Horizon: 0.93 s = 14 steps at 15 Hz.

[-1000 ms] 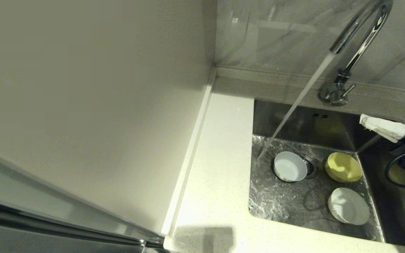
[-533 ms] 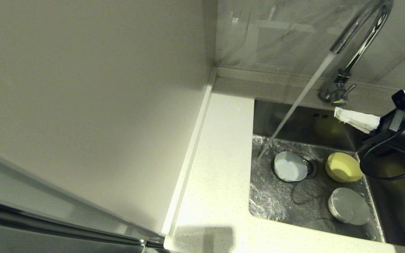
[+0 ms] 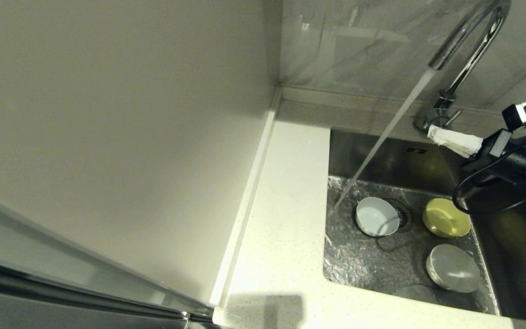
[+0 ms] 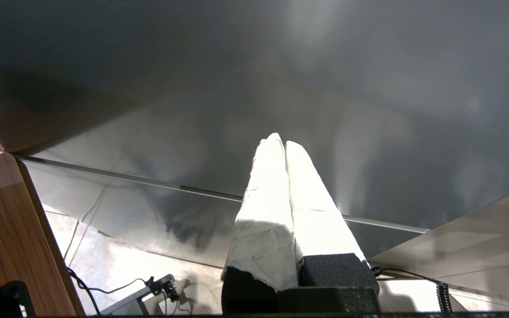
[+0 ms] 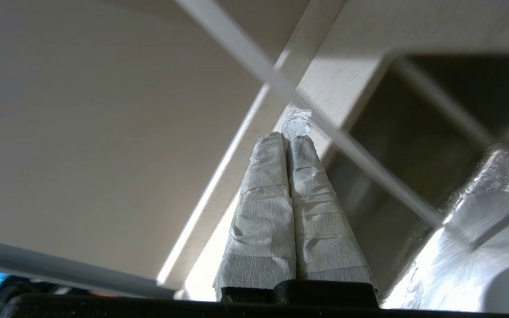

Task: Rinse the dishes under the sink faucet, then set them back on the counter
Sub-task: Turn off the faucet

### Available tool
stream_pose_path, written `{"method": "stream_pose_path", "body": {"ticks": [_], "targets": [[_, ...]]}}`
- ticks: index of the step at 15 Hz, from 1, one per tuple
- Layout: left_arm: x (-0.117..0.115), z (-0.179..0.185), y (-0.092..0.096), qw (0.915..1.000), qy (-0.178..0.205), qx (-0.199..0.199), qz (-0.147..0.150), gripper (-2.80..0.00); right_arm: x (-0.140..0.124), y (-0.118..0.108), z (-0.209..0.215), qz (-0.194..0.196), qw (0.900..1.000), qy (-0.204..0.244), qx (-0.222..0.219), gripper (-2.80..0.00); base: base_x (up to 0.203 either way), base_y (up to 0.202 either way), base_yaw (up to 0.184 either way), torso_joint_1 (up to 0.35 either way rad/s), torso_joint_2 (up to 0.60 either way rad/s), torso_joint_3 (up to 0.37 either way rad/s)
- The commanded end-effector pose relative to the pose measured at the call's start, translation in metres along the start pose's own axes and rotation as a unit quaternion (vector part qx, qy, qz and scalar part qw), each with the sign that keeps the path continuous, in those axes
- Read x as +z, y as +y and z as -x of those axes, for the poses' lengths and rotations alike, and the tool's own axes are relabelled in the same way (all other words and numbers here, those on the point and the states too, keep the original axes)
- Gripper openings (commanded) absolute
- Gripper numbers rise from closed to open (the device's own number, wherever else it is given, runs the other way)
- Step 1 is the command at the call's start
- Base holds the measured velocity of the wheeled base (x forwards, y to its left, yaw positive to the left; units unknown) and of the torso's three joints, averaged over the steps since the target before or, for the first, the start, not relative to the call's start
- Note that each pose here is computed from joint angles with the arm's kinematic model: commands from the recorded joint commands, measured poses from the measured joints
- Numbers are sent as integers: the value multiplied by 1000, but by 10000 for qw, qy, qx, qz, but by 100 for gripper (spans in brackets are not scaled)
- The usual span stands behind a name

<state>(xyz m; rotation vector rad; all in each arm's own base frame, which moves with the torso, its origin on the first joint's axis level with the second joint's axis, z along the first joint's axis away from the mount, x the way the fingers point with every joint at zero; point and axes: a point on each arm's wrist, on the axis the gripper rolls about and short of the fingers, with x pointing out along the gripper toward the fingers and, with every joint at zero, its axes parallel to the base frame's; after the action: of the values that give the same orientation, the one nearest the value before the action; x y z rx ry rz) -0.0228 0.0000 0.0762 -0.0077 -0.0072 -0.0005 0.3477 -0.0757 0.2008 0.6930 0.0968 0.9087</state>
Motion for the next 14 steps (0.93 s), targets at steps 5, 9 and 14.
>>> {"method": "stream_pose_path", "body": {"ticks": [5, 9, 14], "targets": [[-1, 0, 0, 10000, 13, -4, 0, -280, 13, -30, -2, 348, 9992, -169, -59, -280, 0, 0, 0, 0, 0, 0], [-1, 0, 0, 10000, 5, 0, 0, -280, 19, -51, 13, 1006, 9925, -526, -462, -280, 0, 0, 0, 0, 0, 0], [-1, 0, 0, 10000, 13, 2, 0, -280, 22, -71, 13, 1480, 9824, -866, -736, -280, 0, 0, 0, 0, 0, 0]]}}
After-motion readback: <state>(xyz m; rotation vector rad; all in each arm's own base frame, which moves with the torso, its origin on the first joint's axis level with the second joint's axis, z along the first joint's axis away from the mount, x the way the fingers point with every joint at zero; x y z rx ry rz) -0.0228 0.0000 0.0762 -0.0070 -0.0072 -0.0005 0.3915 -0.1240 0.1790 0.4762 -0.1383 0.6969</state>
